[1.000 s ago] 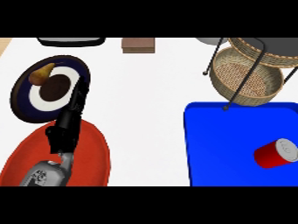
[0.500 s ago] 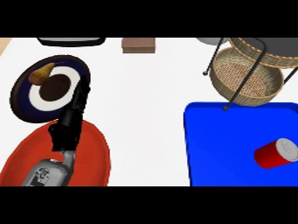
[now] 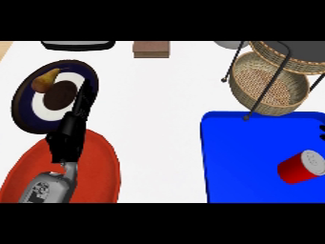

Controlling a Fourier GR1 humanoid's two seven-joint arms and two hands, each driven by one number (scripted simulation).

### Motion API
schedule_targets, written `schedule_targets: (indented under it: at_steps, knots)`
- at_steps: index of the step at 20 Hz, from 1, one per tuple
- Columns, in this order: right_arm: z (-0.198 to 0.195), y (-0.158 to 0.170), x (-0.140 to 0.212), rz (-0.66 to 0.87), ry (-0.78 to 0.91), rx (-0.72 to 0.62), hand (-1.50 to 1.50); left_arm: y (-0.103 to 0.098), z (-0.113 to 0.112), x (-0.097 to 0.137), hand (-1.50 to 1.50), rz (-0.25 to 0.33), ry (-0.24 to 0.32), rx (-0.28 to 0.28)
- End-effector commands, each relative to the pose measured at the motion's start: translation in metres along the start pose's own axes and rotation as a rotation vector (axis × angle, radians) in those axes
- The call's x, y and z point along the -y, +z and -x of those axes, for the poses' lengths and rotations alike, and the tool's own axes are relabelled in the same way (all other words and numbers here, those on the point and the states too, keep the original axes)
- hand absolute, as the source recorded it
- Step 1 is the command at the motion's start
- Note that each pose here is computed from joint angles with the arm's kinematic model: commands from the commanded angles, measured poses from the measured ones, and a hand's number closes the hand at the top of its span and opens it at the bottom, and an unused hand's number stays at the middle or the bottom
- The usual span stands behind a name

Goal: Pick the can from the tray and place it in the tiered basket

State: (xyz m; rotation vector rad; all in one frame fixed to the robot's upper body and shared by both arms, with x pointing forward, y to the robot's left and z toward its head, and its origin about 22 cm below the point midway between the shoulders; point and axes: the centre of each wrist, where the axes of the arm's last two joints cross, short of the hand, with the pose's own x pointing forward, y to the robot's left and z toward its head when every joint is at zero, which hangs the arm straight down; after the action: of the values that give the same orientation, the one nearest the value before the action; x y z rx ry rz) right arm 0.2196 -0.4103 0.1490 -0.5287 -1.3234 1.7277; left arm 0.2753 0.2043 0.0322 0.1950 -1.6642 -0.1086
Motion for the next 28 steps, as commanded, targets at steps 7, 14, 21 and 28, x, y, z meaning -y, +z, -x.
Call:
schedule_targets:
  at_steps: [7, 14, 21, 28]
  knots:
    - [-0.015, -0.023, 0.012, -0.071, -0.033, 0.082, -1.5, -0.004, 0.001, -0.013, 0.0, 0.008, -0.002, 0.007]
    - [-0.004, -0.035, -0.004, -0.097, -0.05, 0.048, -1.5, 0.01, -0.01, 0.008, 0.0, 0.001, 0.014, -0.011]
    - [-0.013, -0.053, -0.019, -0.11, -0.047, 0.051, -1.5, 0.0, -0.001, 0.014, 0.0, 0.001, -0.003, 0.012]
    - [-0.006, -0.054, -0.027, -0.132, -0.065, 0.041, -1.5, 0.011, -0.003, 0.003, 0.0, 0.002, -0.001, -0.009]
